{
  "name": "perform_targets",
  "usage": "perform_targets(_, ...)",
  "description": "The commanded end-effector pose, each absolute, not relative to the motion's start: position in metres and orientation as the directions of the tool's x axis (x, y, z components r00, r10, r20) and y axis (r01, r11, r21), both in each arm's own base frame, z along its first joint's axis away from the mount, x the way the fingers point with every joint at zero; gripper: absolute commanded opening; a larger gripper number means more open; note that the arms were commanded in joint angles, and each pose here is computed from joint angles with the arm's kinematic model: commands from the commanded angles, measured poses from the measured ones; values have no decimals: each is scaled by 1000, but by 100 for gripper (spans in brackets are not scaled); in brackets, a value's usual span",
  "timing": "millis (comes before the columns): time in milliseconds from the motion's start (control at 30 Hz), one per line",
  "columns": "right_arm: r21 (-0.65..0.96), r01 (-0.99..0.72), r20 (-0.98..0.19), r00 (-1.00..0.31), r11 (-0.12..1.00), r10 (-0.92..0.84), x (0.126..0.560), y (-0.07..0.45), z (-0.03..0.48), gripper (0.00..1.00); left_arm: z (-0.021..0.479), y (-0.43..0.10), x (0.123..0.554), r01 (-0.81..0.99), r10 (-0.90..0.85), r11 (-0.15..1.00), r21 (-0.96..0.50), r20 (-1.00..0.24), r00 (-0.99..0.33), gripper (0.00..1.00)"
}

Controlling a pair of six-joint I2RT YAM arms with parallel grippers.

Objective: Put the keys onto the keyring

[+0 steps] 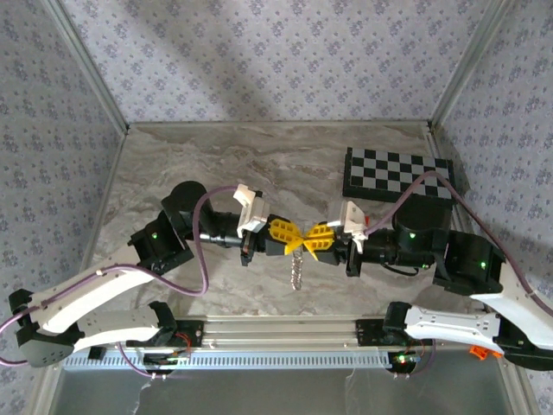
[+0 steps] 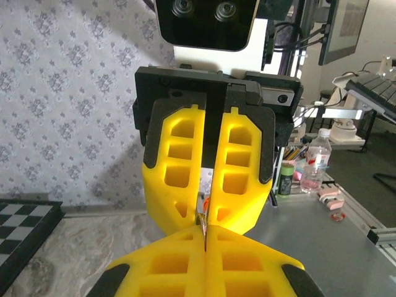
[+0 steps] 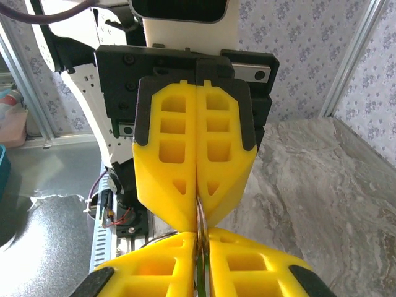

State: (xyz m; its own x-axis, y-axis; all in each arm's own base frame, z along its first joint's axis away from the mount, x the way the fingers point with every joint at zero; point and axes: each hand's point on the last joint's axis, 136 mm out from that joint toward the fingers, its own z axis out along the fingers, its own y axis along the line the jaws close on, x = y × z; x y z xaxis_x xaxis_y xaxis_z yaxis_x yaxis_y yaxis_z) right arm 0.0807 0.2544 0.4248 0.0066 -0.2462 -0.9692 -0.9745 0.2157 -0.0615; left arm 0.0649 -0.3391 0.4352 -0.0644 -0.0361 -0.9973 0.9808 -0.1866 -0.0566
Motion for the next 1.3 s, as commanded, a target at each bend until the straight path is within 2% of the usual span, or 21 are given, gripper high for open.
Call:
perform_targets(0, -58, -971, -983, 15, 233, -183, 87, 263, 439, 3, 454, -339, 43, 960, -110, -281, -17, -993, -50, 0)
perform_targets(33, -61, -970, -982, 16, 236, -187, 88, 263, 438, 0, 452, -340, 44, 960, -102, -278, -22, -993, -53, 0)
perform_targets(100, -73, -967, -982, 28, 244, -186, 88, 260, 442, 0, 445, -341, 48, 968, -74, -250, -29, -996, -49, 0)
perform_targets(233, -94, -962, -956, 16, 257, -292, 91, 253, 431, 0, 423, -341, 66, 992, 58, -124, -13, -998, -6, 0)
perform_targets(300, -110, -960, -930, 9, 256, -369, 93, 252, 422, 0, 410, -339, 74, 997, 145, -74, 10, -989, 21, 5)
perform_targets(433, -132, -960, -869, -9, 248, -495, 97, 252, 404, 0, 392, -337, 86, 999, 274, -27, 47, -960, 53, 9)
perform_targets(533, -147, -961, -830, -10, 236, -557, 98, 255, 394, 0, 385, -336, 90, 998, 322, -14, 65, -945, 66, 8)
perform_targets(633, -150, -964, -815, -5, 219, -580, 97, 260, 389, 0, 382, -336, 91, 997, 329, -10, 70, -942, 69, 2)
perform_targets(767, -156, -963, -813, 0, 219, -582, 99, 263, 389, 0, 387, -337, 90, 997, 303, -12, 71, -950, 72, 0)
perform_targets(933, -156, -954, -858, 2, 256, -514, 102, 263, 400, 0, 416, -336, 80, 997, 146, -38, 61, -987, 66, 0)
perform_targets(1100, -147, -950, -934, 41, 277, -354, 100, 267, 422, 17, 446, -331, 69, 995, -6, -69, 70, -998, 69, 0)
perform_targets(1267, -118, -962, -967, 55, 246, -249, 90, 268, 439, 25, 463, -328, 58, 990, -104, -126, 65, -993, 52, 0)
